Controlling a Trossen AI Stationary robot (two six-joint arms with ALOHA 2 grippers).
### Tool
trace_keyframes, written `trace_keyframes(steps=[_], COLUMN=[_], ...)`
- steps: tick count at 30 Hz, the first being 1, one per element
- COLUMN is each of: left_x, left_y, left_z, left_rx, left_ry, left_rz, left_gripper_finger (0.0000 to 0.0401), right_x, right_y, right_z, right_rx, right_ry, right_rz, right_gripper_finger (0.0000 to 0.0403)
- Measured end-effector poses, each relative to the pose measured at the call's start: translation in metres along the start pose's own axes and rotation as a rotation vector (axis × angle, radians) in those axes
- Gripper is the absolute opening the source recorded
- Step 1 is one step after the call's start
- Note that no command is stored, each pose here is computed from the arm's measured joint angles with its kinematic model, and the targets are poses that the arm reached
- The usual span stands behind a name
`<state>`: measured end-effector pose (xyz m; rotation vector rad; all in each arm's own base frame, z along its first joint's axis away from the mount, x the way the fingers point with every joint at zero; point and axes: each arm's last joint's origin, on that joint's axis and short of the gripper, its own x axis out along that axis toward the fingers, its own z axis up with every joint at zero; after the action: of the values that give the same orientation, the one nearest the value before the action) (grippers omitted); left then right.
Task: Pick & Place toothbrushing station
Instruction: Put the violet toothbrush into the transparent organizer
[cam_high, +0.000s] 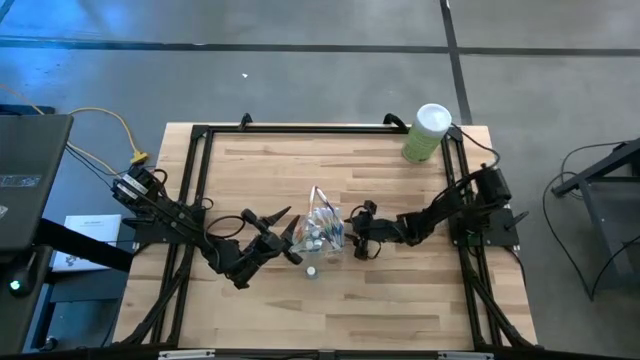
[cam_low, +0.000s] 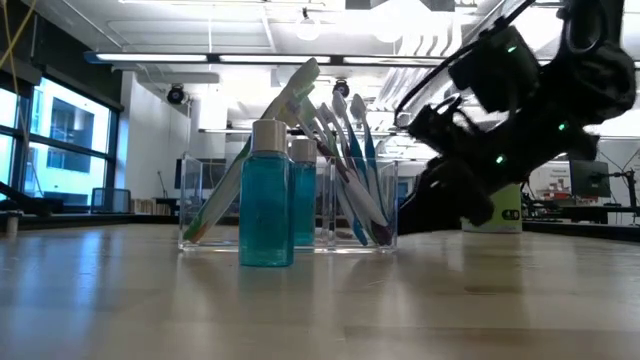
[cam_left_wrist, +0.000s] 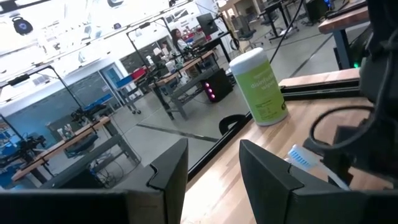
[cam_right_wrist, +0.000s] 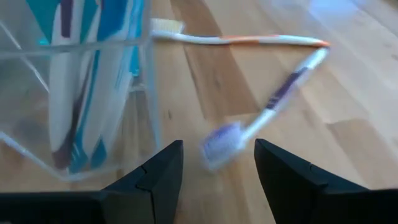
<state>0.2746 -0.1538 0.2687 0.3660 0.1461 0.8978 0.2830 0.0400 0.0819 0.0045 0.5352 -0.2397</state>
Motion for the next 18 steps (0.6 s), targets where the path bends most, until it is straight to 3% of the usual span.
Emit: trace_keyframes(steps=[14, 18], left_x=[-0.001, -0.001], left_y=[0.000, 0.000], left_z=[0.000, 0.000], left_rx=[0.006, 0.007], left_ry=[0.014, 0.015], left_rz=[0.013, 0.013], left_gripper_finger=[0.0138, 0.0138], right_x=[0.022, 0.023], right_y=[0.005, 0.002], right_z=[0.003, 0.004], right_rx=[-0.109, -0.107], right_ry=[-0.001, -0.001], right_rz=[-0.081, -0.102], right_gripper_finger=[0.0189, 0.0169])
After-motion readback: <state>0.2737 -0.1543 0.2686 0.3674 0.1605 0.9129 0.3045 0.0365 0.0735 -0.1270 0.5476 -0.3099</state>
